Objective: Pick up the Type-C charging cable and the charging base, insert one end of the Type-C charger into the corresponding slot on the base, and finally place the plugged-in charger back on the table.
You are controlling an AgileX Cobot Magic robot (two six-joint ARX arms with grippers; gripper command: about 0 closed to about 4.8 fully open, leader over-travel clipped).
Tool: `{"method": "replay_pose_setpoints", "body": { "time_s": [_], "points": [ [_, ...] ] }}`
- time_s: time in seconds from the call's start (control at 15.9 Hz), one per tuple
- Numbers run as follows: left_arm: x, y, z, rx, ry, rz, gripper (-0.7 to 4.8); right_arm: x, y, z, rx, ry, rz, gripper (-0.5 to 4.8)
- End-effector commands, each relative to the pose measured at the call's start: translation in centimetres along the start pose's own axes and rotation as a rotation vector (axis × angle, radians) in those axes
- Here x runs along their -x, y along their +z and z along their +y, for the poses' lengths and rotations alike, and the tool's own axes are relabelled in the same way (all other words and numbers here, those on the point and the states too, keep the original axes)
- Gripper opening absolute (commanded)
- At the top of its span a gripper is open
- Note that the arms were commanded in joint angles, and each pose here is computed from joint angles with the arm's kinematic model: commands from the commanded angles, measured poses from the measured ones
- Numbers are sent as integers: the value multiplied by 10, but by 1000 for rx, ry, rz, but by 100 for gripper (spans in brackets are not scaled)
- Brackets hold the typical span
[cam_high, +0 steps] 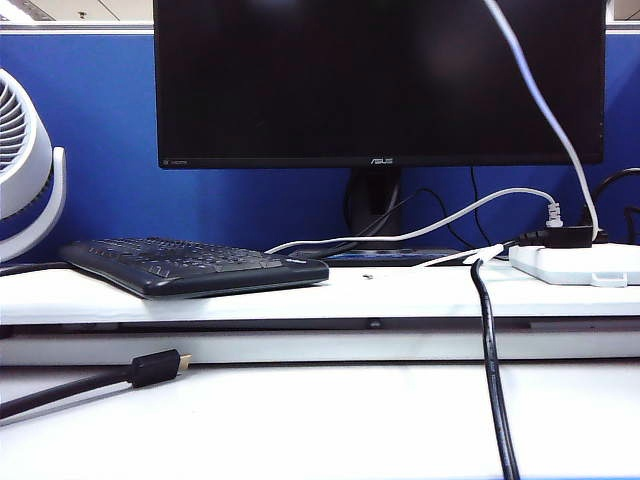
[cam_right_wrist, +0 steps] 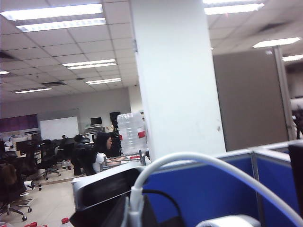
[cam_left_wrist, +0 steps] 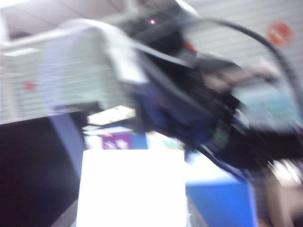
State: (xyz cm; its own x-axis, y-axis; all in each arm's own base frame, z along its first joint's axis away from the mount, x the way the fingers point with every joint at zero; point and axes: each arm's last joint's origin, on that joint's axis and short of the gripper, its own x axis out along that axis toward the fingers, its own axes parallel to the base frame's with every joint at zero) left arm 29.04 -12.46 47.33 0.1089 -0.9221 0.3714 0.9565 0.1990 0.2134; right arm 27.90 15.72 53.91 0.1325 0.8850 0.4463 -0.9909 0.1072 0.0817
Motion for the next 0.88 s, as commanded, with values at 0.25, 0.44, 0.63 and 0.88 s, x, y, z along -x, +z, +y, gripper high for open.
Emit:
{"method": "replay_pose_setpoints", "body": {
  "time_s": [0.25, 0.44, 0.63, 0.88],
  "points": [
    [0, 11, -1, 120, 71, -89, 88, -1, 5, 2, 88, 48, -80, -1],
    [0, 14, -3, 160, 55, -112, 88, -4, 0, -2, 90, 73, -101, -1],
    [0, 14, -4, 194, 37, -107, 88, -6, -1, -1, 122, 125, -176, -1],
    [-8, 12, -9, 205, 7, -108, 89, -10, -3, 1, 129, 121, -231, -1]
  ]
}}
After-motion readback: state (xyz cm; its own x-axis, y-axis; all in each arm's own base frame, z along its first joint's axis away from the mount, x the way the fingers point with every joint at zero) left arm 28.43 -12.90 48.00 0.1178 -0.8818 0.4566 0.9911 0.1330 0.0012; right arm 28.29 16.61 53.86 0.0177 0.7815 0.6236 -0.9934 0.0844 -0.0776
